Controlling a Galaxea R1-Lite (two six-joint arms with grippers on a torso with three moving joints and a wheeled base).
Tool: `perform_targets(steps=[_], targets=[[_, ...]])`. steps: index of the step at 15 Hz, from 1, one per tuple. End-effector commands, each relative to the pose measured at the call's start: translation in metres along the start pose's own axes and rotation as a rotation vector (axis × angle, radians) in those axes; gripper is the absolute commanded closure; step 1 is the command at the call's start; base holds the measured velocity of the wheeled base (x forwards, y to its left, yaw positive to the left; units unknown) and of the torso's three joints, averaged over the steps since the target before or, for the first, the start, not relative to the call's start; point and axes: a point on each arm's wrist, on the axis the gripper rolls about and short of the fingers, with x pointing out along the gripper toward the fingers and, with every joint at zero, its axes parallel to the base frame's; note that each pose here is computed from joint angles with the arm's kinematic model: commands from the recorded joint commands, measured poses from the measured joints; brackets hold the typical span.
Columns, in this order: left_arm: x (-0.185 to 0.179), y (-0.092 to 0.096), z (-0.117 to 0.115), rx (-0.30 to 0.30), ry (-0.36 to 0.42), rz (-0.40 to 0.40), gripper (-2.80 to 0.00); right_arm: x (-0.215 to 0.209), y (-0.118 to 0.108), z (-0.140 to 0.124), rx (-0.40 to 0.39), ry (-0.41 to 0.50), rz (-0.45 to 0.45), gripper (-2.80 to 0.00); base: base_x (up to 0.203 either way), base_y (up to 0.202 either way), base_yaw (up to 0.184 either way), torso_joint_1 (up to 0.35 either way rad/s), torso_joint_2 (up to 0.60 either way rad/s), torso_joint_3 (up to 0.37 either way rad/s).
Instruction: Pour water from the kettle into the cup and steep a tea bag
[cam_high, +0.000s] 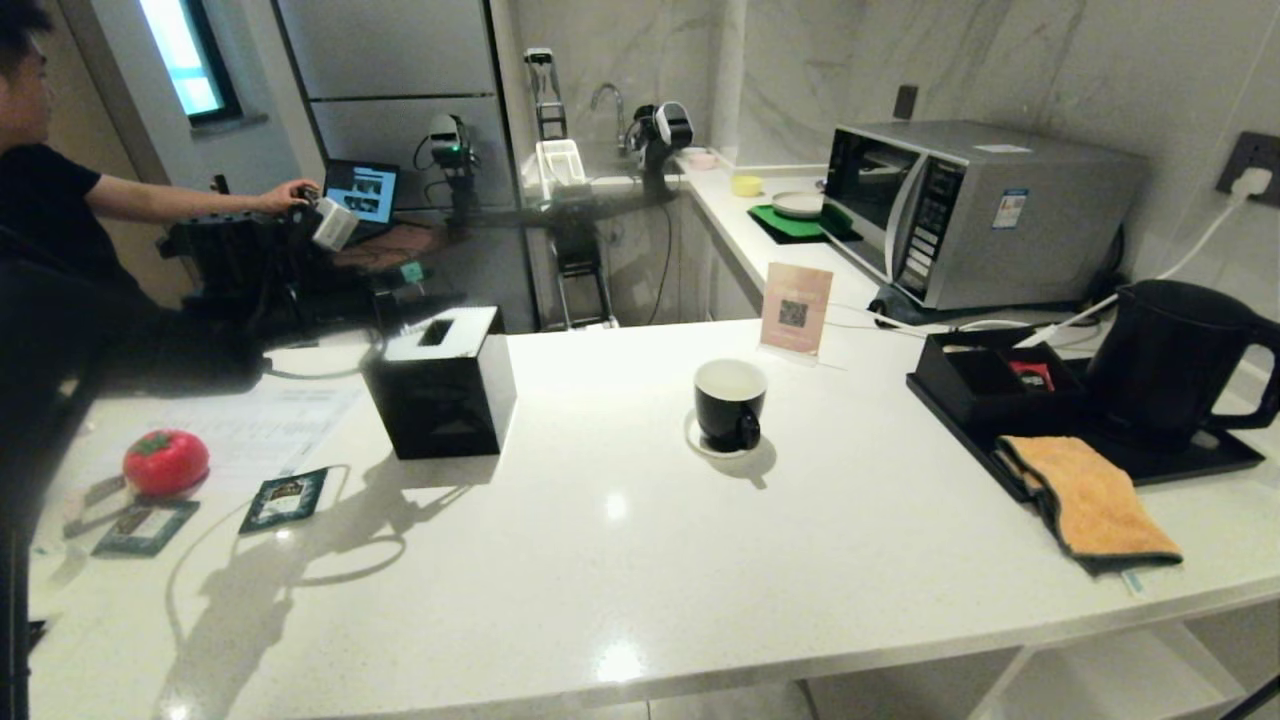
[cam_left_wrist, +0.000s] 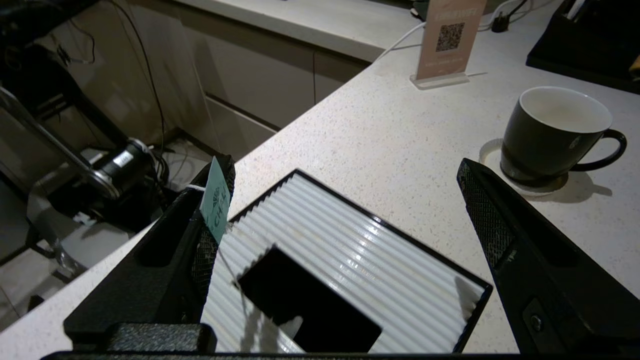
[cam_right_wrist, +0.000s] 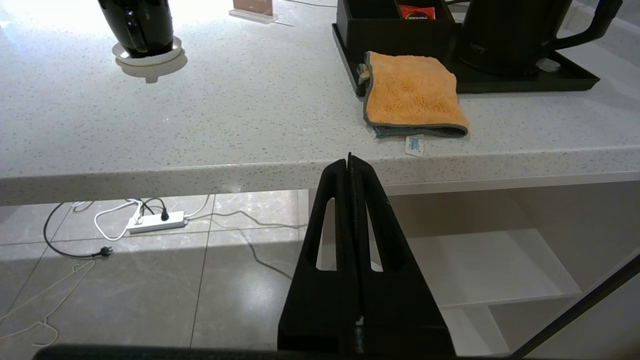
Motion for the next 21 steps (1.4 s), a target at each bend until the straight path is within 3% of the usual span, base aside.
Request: perform_targets(steps=[1, 6, 9, 13, 21], targets=[[0.001, -0.007, 0.015, 0.045, -0.022, -0.015, -2.8, 0.0, 0.0, 0.0, 0.0, 0.002, 0.0, 0.0, 0.0, 0.0, 0.0, 0.0, 0.0, 0.0], [0.0, -0.013, 0.026, 0.086, -0.041, -0.023, -2.8, 0.0, 0.0, 0.0, 0.0, 0.002, 0.002, 0.0, 0.0, 0.0, 0.0, 0.0, 0.0, 0.0], [-0.004, -0.017, 0.021, 0.062, -0.025, -0.015, -2.8, 0.0, 0.0, 0.0, 0.0, 0.002, 0.0, 0.0, 0.0, 0.0, 0.0, 0.0, 0.0, 0.0], [-0.012, -0.026, 0.007, -0.014, 0.02, -0.006, -2.8, 0.0, 0.0, 0.0, 0.0, 0.002, 0.0, 0.0, 0.0, 0.0, 0.0, 0.0, 0.0, 0.0], [-0.018, -0.032, 0.009, -0.292, 0.044, 0.069, -2.8, 0.0, 0.0, 0.0, 0.0, 0.002, 0.0, 0.0, 0.0, 0.0, 0.0, 0.0, 0.0, 0.0]])
